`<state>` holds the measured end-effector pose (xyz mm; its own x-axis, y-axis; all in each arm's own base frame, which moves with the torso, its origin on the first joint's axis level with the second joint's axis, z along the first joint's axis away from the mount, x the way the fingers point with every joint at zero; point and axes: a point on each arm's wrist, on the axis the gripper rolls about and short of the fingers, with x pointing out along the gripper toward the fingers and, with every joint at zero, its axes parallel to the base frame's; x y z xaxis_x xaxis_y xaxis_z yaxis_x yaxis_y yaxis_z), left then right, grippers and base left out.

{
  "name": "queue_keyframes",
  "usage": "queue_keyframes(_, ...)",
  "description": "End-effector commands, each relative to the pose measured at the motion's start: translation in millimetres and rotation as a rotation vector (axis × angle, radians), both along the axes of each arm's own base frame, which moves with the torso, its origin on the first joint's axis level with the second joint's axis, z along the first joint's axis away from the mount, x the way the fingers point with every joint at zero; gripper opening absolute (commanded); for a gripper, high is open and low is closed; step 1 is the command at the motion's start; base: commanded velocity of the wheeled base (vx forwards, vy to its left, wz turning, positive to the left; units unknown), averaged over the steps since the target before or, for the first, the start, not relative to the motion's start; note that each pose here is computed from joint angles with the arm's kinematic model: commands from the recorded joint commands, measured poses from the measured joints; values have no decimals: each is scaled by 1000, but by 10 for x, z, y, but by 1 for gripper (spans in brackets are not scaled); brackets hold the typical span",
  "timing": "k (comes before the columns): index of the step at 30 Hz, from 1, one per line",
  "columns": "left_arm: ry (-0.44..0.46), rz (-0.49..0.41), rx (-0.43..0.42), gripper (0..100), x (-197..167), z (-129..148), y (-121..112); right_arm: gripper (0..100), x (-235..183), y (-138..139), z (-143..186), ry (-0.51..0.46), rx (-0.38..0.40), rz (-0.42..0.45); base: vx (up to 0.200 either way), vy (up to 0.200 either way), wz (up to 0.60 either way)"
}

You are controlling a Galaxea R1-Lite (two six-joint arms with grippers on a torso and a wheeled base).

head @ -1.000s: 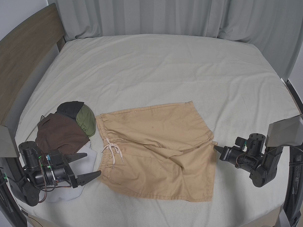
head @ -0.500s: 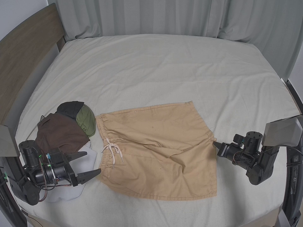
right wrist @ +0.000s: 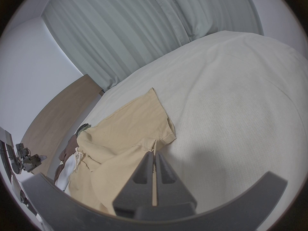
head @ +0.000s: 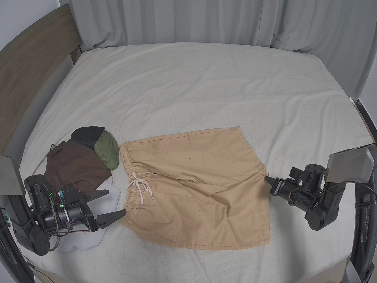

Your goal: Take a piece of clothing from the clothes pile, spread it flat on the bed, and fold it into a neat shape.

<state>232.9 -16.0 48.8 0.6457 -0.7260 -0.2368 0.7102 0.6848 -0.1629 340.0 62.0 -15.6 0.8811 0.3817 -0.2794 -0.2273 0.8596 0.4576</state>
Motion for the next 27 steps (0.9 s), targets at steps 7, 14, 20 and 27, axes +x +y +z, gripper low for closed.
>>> queue_keyframes(7,-10,-1,0,100,41,1,0,100,1,7,-2,-4,-6,3,0,0,0)
queue_keyframes(14,-29,-2,4,100,50,30,0,100,-59,24,106,-20,-8,16,0,0,0)
queue_keyframes(20,-42,-5,7,100,67,38,-1,100,-150,19,354,-69,6,45,0,0,0)
queue_keyframes(27,-43,-4,0,100,70,56,-4,100,-385,158,556,-82,23,147,0,0,0)
